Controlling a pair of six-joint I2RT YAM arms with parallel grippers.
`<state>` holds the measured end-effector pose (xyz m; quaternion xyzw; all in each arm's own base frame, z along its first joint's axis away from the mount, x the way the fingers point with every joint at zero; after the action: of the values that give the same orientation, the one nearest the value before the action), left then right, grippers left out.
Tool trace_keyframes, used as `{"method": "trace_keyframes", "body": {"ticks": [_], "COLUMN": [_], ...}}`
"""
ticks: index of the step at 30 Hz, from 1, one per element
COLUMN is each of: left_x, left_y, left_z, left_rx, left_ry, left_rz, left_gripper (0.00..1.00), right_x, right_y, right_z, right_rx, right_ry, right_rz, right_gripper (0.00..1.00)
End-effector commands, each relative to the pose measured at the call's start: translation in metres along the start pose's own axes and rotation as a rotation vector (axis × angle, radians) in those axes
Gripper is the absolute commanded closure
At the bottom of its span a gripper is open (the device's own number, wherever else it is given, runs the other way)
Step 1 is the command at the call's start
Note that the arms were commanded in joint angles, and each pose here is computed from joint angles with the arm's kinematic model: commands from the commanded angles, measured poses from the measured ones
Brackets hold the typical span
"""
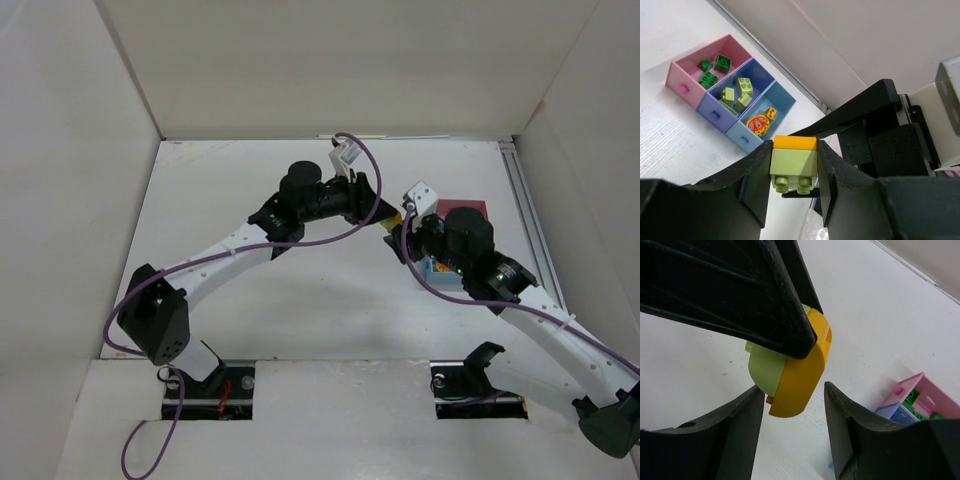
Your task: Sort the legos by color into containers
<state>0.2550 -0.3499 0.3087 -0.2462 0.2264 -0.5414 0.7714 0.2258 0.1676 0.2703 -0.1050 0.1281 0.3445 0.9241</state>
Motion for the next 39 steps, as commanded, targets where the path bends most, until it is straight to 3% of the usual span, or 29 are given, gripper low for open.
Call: {"method": "trace_keyframes", "body": {"ticks": [1,6,12,22,25,26,28,30,33,39], "left_x": [-0.013,-0.015,-0.016,-0.016,-0.016,-0.018,-0.018,-0.017,-0.017,-0.020], "left_y": [-0.036,-0.038,-0.040,-0.039,-0.040,-0.043,-0.042,-0.041,-0.041,-0.043], "left_z": [0.035,0.034,0.032,0.028,0.029,0.031,0.032,0.032,0.033,0.035], "left_rx": [0.068,0.064,0.061,0.048,0.052,0.057,0.056,0.055,0.055,0.059], "left_ry": [-0.109,-0.109,-0.102,-0.089,-0.095,-0.101,-0.107,-0.113,-0.113,-0.125], "left_rz": [-0.089,-0.101,-0.122,-0.126,-0.130,-0.135,-0.128,-0.121,-0.121,-0.119], "left_gripper": [0.78,0.78,0.78,0.78,0.78,0.76,0.61,0.58,0.27,0.20], "right_x": [0.000,-0.006,-0.009,-0.014,-0.014,-0.015,-0.015,-0.014,-0.014,-0.014], "right_y": [-0.002,-0.005,-0.008,-0.006,-0.005,-0.006,-0.006,-0.005,-0.003,-0.003], "right_z": [0.019,0.030,0.035,0.039,0.036,0.036,0.036,0.036,0.034,0.030], "right_rx": [-0.007,0.012,0.013,0.032,0.053,0.055,0.065,0.075,0.083,0.084], "right_ry": [-0.093,-0.170,-0.195,-0.234,-0.233,-0.232,-0.232,-0.233,-0.222,-0.191], "right_rz": [-0.020,-0.048,-0.074,-0.062,-0.060,-0.072,-0.071,-0.069,-0.057,-0.054], "right_gripper": [0.44,0.60,0.66,0.98,1.00,1.00,1.00,1.00,1.00,1.00]}}
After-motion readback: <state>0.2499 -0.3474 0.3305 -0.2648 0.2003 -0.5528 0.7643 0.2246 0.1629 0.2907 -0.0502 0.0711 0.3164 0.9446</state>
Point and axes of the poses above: each gripper's point midway between its finger pads, its own x axis out along the fingers, its own y axis along the line the jaws close on, z = x × y, the point moved 5 cm from there along -x, back along the fingers
